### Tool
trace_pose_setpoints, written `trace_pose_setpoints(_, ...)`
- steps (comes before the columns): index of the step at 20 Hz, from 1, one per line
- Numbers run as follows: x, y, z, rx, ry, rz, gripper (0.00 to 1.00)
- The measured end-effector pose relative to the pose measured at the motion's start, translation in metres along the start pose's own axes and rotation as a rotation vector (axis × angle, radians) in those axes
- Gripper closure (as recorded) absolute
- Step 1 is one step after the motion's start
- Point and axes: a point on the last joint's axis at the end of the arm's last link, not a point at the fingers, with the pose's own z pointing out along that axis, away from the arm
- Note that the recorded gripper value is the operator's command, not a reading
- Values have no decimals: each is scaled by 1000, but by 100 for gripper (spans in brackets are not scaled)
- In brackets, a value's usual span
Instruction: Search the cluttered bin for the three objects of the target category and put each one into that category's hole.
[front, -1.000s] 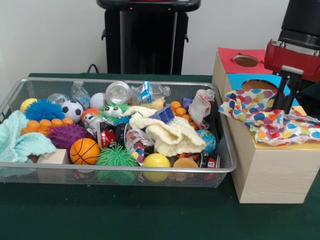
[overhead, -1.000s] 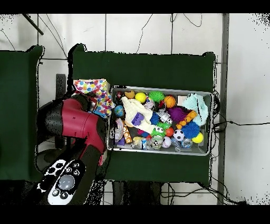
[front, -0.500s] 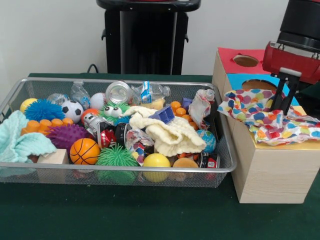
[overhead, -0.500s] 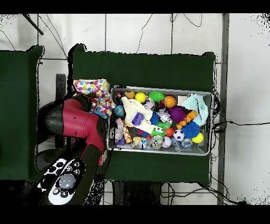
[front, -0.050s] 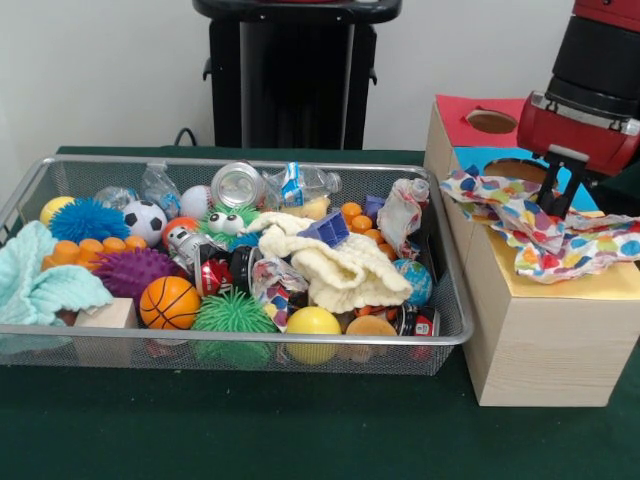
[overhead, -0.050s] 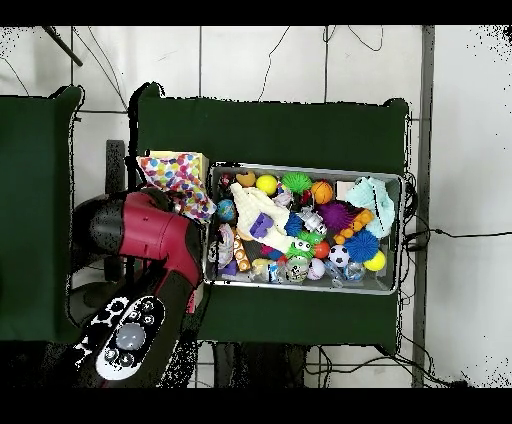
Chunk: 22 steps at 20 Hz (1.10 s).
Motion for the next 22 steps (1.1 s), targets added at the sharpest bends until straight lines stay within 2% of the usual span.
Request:
trace_pose_setpoints(7, -1, 0, 0, -13, 17, 61, 100)
trace_pose_setpoints(8, -1, 0, 0, -16, 21, 76, 100)
trace_pose_setpoints(9, -1, 0, 0, -26, 30, 117, 100)
trace_pose_setpoints(12, -1, 1, 0, -39, 37, 174, 100)
trace_pose_setpoints(17, 1, 3, 0, -50, 28, 212, 100)
trace_pose_setpoints(22, 3, 4, 0, -60, 12, 225, 100)
